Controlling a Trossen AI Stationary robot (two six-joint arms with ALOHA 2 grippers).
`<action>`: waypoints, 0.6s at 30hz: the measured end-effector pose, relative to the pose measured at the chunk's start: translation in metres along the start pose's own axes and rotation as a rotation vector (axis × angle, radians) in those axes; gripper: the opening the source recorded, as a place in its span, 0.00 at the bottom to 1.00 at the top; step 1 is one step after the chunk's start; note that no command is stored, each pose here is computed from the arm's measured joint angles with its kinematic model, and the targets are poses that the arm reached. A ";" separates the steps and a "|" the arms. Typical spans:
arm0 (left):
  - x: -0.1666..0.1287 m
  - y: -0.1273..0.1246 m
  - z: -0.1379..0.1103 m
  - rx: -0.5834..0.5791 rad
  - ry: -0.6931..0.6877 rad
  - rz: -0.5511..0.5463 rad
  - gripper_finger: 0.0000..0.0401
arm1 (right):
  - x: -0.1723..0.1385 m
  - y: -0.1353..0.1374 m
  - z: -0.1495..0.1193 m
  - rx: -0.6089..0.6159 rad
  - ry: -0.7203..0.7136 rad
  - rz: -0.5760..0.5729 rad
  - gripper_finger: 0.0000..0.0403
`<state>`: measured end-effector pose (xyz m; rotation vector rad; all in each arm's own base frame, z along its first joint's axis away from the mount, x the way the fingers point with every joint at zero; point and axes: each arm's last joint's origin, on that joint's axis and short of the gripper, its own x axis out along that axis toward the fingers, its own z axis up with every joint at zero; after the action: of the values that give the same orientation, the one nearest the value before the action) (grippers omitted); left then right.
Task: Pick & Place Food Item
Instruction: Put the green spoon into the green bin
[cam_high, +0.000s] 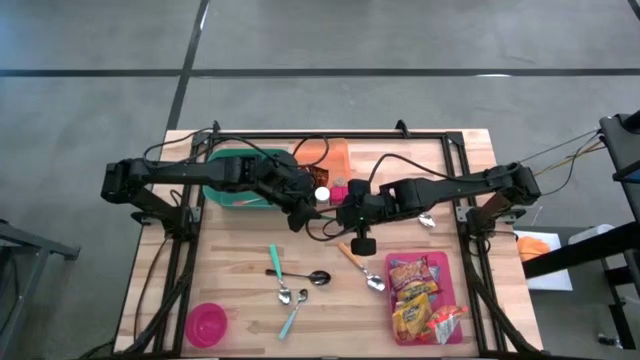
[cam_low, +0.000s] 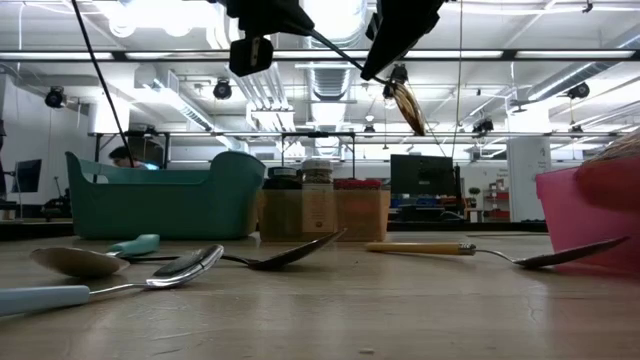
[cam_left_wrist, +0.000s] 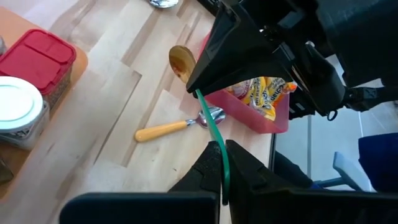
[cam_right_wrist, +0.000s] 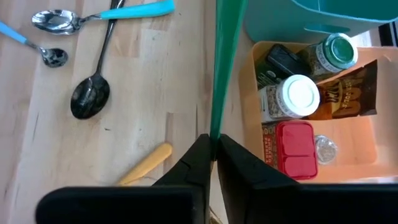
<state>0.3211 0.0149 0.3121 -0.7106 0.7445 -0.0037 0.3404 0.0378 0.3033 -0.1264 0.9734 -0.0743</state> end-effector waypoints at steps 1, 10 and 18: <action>0.000 0.000 0.000 0.000 0.000 0.001 0.00 | 0.000 0.000 0.000 0.011 0.000 0.000 0.05; -0.005 -0.002 0.002 0.022 -0.011 0.016 0.00 | -0.002 -0.001 0.005 0.058 -0.049 -0.001 0.30; -0.011 -0.002 0.003 0.069 -0.042 0.071 0.00 | -0.002 -0.004 0.008 0.118 -0.083 -0.032 0.47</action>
<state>0.3152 0.0175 0.3217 -0.6164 0.7262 0.0499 0.3457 0.0348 0.3104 -0.0364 0.8818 -0.1545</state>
